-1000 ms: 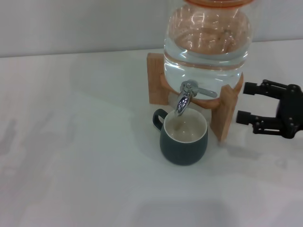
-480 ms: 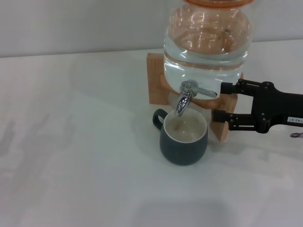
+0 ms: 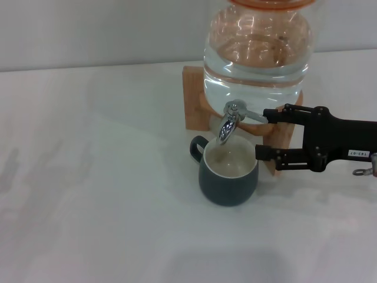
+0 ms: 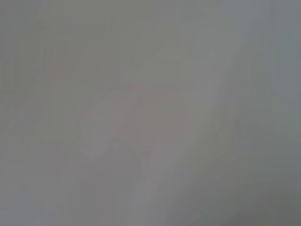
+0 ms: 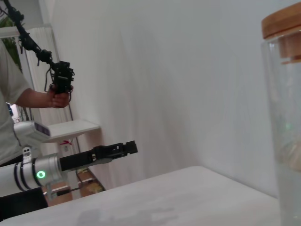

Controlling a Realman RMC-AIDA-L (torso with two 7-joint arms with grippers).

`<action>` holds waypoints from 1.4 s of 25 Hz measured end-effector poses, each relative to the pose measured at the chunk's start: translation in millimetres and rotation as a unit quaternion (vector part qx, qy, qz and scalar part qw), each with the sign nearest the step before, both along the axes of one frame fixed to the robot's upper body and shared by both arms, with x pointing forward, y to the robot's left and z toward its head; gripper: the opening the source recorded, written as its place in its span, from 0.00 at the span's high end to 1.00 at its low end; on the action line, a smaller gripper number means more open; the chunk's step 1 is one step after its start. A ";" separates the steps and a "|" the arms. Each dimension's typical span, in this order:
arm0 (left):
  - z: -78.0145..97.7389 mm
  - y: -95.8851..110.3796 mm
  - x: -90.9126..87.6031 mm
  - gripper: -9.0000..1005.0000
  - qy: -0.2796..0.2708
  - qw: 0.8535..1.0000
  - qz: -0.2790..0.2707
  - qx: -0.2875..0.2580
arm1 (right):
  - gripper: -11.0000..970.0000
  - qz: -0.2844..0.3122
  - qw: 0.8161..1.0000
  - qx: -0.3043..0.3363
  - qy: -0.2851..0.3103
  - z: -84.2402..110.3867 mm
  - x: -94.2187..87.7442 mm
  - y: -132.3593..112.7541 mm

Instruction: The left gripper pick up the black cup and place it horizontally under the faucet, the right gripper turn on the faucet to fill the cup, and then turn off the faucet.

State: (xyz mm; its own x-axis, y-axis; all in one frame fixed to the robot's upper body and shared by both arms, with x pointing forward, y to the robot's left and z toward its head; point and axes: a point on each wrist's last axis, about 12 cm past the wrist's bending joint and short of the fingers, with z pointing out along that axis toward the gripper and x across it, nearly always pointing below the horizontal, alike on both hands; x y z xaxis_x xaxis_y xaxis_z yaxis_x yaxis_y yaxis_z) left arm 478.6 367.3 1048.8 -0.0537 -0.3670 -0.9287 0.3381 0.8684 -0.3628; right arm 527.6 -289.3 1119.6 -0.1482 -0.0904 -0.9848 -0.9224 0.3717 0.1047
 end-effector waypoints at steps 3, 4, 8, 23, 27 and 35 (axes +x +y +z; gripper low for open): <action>0.2 -0.1 0.5 0.48 0.000 1.000 0.000 0.000 | 0.13 0.006 1.000 0.001 0.000 0.3 -0.7 1.1; 0.3 -0.3 0.8 0.48 0.000 1.000 0.000 0.000 | 0.13 0.009 1.000 0.002 0.000 0.6 -1.3 1.4; 0.6 -0.6 1.5 0.48 -0.001 1.000 -0.001 0.000 | 0.13 0.019 1.000 0.005 0.000 1.6 -3.4 2.2; 1.2 -1.6 2.3 0.48 -0.003 1.000 -0.004 0.001 | 0.13 0.057 0.998 0.007 0.006 1.9 -8.5 10.6; 0.8 -1.4 1.5 0.48 -0.002 1.000 -0.005 0.002 | 0.13 0.058 0.998 0.007 0.006 2.0 -8.5 10.9; -0.8 0.2 -1.8 0.48 -0.001 1.000 -0.001 0.007 | 0.13 0.066 0.998 0.019 0.006 3.3 -15.0 7.8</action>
State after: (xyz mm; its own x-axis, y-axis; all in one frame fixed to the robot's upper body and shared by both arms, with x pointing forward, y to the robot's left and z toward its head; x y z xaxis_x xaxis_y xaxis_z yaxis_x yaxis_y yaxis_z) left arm 476.9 367.5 1048.1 -0.0529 -0.3545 -0.9336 0.3397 0.8727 -0.3507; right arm 512.6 -281.5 1122.9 -0.1496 -0.0720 -0.9861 -0.9618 0.2421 0.1282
